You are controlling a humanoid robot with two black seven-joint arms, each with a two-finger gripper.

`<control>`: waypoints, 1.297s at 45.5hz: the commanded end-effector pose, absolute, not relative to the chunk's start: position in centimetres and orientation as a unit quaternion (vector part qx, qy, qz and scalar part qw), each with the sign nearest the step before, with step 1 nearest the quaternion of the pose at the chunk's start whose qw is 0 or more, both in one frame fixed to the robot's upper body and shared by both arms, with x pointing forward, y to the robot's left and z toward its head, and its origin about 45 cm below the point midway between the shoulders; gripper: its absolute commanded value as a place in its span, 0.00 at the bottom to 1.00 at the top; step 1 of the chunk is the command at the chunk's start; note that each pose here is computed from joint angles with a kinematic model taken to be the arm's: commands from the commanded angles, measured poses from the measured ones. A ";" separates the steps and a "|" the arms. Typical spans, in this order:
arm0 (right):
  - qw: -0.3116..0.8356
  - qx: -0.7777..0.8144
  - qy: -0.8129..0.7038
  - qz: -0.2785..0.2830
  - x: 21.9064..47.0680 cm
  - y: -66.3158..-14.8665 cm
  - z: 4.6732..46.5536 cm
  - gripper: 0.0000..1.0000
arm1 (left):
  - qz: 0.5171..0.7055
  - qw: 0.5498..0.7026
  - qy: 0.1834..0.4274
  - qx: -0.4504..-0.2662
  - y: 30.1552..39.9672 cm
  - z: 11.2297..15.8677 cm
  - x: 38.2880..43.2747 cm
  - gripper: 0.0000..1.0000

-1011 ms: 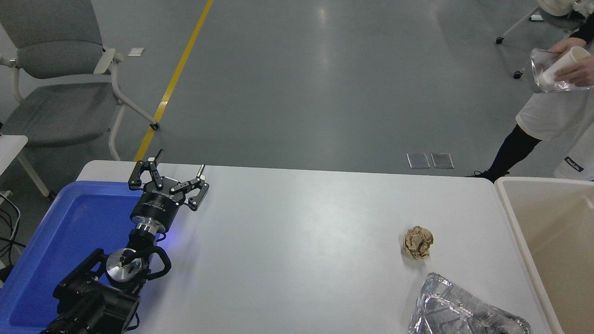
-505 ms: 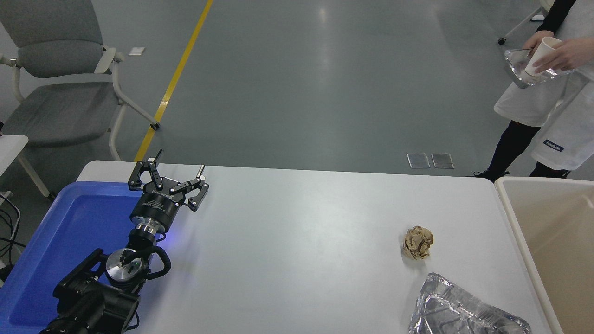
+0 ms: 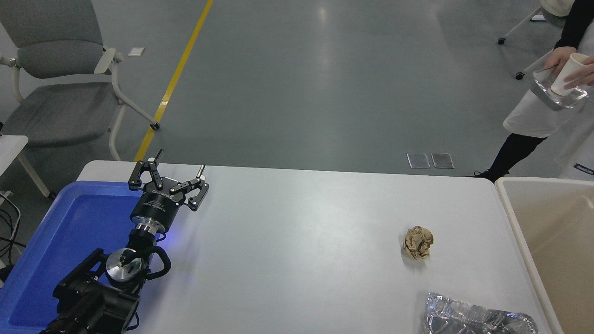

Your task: Pick up foil plate and place in dustbin

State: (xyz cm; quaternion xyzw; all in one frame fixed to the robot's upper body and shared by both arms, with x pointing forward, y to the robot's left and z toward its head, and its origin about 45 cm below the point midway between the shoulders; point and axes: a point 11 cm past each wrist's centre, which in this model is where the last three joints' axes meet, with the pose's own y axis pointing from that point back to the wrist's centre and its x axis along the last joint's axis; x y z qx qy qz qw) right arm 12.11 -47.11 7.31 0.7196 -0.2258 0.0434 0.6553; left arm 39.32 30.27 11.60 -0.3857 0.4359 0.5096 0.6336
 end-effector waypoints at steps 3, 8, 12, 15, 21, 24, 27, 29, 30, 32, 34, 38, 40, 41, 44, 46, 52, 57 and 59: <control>0.656 0.719 -0.219 0.062 15.4 -49.8 11.8 0.00 | 0.510 0.634 0.435 -0.385 30.34 11.62 39.32 0.99; 0.649 0.727 -0.213 0.067 17.6 -50.1 14.1 0.00 | 0.510 0.634 0.436 -0.386 30.26 11.60 39.32 0.99; 0.642 0.733 -0.209 0.081 19.8 -49.8 16.1 0.00 | 0.510 0.634 0.436 -0.386 30.26 11.60 39.32 0.99; 0.636 0.740 -0.204 0.085 21.3 -49.4 17.3 0.00 | 0.510 0.634 0.435 -0.385 30.34 11.62 39.32 0.99; 0.625 0.752 -0.183 0.101 24.6 -48.1 20.5 0.00 | 0.510 0.634 0.436 -0.386 30.26 11.60 39.32 0.99; 0.622 0.756 -0.172 0.110 26.2 -47.4 22.3 0.00 | 0.510 0.634 0.436 -0.386 30.26 11.60 39.32 0.99; 0.620 0.758 -0.165 0.119 27.7 -46.8 24.0 0.00 | 0.510 0.634 0.436 -0.386 30.26 11.60 39.32 0.99; 0.620 0.758 -0.159 0.126 28.5 -46.4 25.2 0.00 | 0.510 0.634 0.436 -0.386 30.26 11.60 39.32 0.99; 0.620 0.758 -0.156 0.131 29.0 -46.1 25.7 0.00 | 0.510 0.634 0.436 -0.386 30.26 11.60 39.32 0.99; 0.618 0.760 -0.146 0.140 29.9 -45.2 26.6 0.00 | 0.510 0.634 0.435 -0.385 30.34 11.62 39.32 0.99; 0.618 0.760 -0.135 0.150 30.8 -44.3 27.3 0.00 | 0.510 0.634 0.435 -0.385 30.34 11.62 39.32 0.99; 0.625 0.753 -0.119 0.169 32.2 -43.3 28.6 0.00 | 0.510 0.634 0.435 -0.385 30.34 11.62 39.32 0.99; 0.632 0.747 -0.107 0.177 32.9 -42.7 29.0 0.00 | 0.510 0.634 0.435 -0.385 30.34 11.62 39.32 0.99; 0.635 0.744 -0.102 0.183 33.2 -42.3 29.4 0.00 | 0.510 0.634 0.436 -0.386 30.26 11.60 39.32 0.99; 0.642 0.735 -0.092 0.196 34.2 -41.4 30.5 0.00 | 0.510 0.634 0.435 -0.385 30.34 11.62 39.32 0.99; 0.647 0.730 -0.089 0.202 34.7 -41.0 31.2 0.00 | 0.510 0.634 0.436 -0.386 30.26 11.60 39.32 0.99; 0.657 0.719 -0.070 0.216 35.8 -39.4 32.5 0.00 | 0.510 0.634 0.436 -0.386 30.27 11.60 39.32 0.99; 0.664 0.712 -0.055 0.223 36.3 -38.3 33.5 0.00 | 0.510 0.634 0.435 -0.385 30.34 11.62 39.32 0.99; 0.662 0.713 -0.054 0.223 36.5 -37.7 34.1 0.00 | 0.510 0.634 0.435 -0.385 30.34 11.62 39.32 0.99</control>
